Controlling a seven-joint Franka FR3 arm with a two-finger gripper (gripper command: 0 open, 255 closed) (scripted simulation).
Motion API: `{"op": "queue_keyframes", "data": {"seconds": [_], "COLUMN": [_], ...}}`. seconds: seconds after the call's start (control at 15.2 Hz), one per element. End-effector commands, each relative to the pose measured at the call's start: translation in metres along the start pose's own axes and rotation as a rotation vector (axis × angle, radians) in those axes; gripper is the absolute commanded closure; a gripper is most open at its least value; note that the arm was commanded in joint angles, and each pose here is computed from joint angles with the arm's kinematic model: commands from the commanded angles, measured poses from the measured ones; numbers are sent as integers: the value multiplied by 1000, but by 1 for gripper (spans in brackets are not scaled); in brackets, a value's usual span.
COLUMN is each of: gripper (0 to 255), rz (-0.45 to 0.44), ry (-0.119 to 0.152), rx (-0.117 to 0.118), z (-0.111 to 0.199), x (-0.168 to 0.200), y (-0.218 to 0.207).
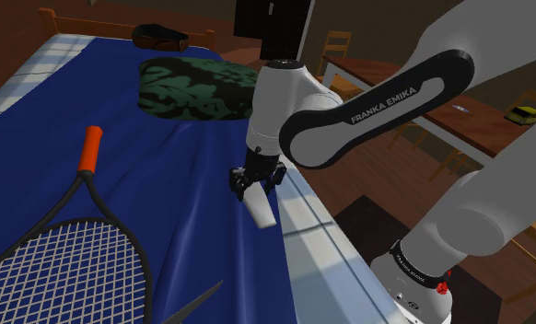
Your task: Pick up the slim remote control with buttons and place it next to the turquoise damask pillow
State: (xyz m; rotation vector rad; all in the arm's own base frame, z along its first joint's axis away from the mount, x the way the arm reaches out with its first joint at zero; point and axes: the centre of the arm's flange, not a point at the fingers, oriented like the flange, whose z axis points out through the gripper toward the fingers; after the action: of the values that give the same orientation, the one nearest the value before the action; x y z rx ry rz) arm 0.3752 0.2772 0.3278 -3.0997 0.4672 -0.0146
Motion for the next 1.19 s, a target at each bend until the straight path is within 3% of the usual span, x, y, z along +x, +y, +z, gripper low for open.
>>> {"op": "queue_keyframes", "data": {"seconds": [0.0,0.53,1.12], "gripper": [255,255,255], "rz": [0,0,0], "ry": [0,0,0], "rx": [0,0,0], "z": [0,0,-47], "x": [0,0,0], "y": [0,0,0]}}
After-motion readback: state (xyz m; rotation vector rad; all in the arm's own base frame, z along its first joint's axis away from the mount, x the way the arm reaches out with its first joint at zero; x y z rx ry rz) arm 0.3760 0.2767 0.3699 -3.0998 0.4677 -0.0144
